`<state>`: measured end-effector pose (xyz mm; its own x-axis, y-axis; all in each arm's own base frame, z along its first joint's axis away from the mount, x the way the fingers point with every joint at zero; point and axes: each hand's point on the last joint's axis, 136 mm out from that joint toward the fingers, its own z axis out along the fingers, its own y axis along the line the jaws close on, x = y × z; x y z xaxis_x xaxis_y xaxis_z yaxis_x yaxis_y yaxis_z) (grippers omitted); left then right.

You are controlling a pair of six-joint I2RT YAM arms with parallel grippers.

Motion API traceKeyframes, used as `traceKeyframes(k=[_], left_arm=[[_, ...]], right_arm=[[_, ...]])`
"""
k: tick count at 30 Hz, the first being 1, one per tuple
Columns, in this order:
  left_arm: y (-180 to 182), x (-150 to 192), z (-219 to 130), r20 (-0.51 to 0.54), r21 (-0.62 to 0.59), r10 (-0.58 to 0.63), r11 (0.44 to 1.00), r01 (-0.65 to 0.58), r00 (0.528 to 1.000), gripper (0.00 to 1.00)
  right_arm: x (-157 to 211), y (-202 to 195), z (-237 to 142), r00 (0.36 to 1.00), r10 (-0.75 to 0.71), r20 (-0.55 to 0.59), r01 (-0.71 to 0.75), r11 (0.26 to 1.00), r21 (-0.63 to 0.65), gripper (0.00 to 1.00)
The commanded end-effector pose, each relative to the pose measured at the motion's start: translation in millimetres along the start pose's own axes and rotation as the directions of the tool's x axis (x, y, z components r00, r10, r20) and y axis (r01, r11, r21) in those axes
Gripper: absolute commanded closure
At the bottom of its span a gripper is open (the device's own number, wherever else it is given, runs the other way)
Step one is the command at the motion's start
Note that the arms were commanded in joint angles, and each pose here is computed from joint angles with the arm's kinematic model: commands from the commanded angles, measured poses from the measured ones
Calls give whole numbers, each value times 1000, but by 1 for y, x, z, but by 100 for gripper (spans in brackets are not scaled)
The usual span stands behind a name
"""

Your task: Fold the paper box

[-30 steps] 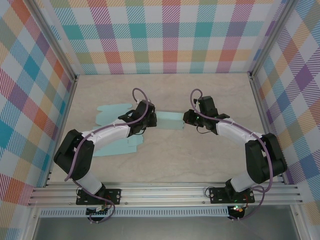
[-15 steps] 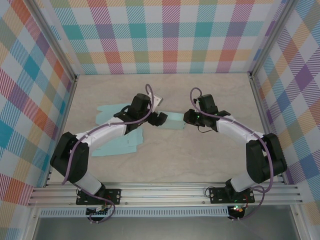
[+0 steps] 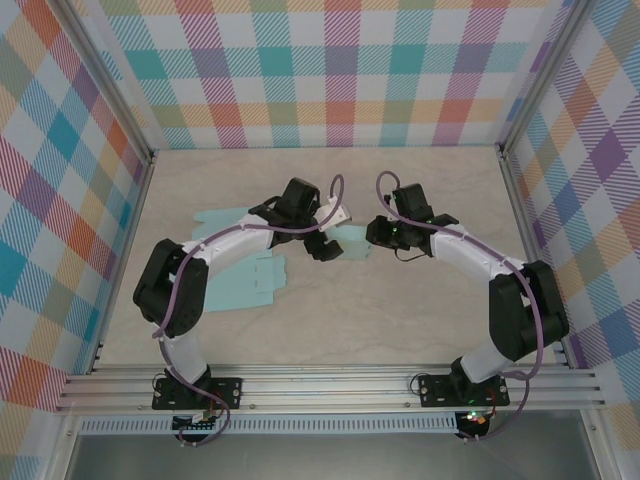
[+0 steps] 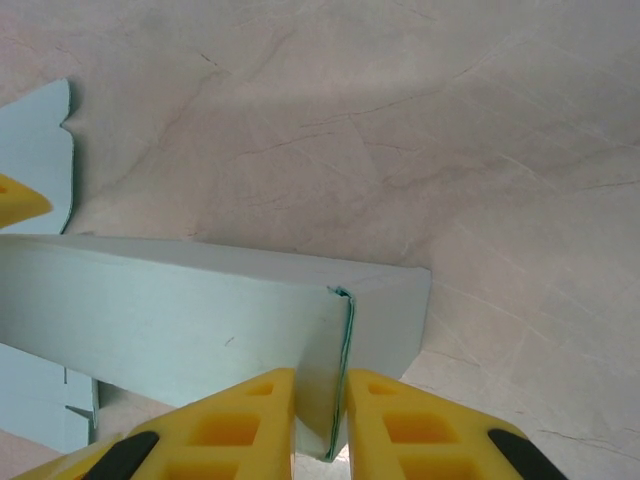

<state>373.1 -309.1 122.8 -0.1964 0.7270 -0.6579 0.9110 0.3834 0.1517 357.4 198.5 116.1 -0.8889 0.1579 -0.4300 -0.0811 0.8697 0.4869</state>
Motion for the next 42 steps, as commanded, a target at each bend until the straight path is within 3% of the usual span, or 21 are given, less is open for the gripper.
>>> traceKeyframes(k=[1,5,8,11,18,21,25,30,34,42], left_arm=[[1,9,-1,-56,29,51,998,-49,997,11],[4,15,4,-93,31,57,998,-54,994,21],[2,18,7,-121,51,65,997,-59,990,40],[2,21,8,-141,56,68,997,-60,988,49],[6,26,10,-189,-5,107,994,-110,976,62],[9,21,11,-197,-76,158,981,-176,968,64],[12,0,16,-163,-205,244,939,-275,956,64],[10,-28,24,-108,-297,314,895,-332,943,65],[4,-48,41,-104,-334,394,851,-405,913,65],[-21,-90,88,-47,-297,500,819,-490,865,65]], right_arm=[[13,-13,4,998,-2,-69,5,999,52,80],[11,-11,3,998,-4,-65,7,999,50,79],[9,-9,1,998,-9,-62,12,999,48,79],[7,-9,-1,998,-10,-58,13,999,50,79],[3,-5,-12,999,-20,-35,22,999,49,74],[-2,-3,-28,1000,-30,-2,30,997,65,64],[-8,-10,-63,996,-52,75,41,989,141,44],[-10,-30,-130,976,-73,205,11,957,290,27],[-11,-36,-195,927,-100,363,-33,939,342,0],[-2,-35,-299,740,-162,653,-51,954,294,0]])
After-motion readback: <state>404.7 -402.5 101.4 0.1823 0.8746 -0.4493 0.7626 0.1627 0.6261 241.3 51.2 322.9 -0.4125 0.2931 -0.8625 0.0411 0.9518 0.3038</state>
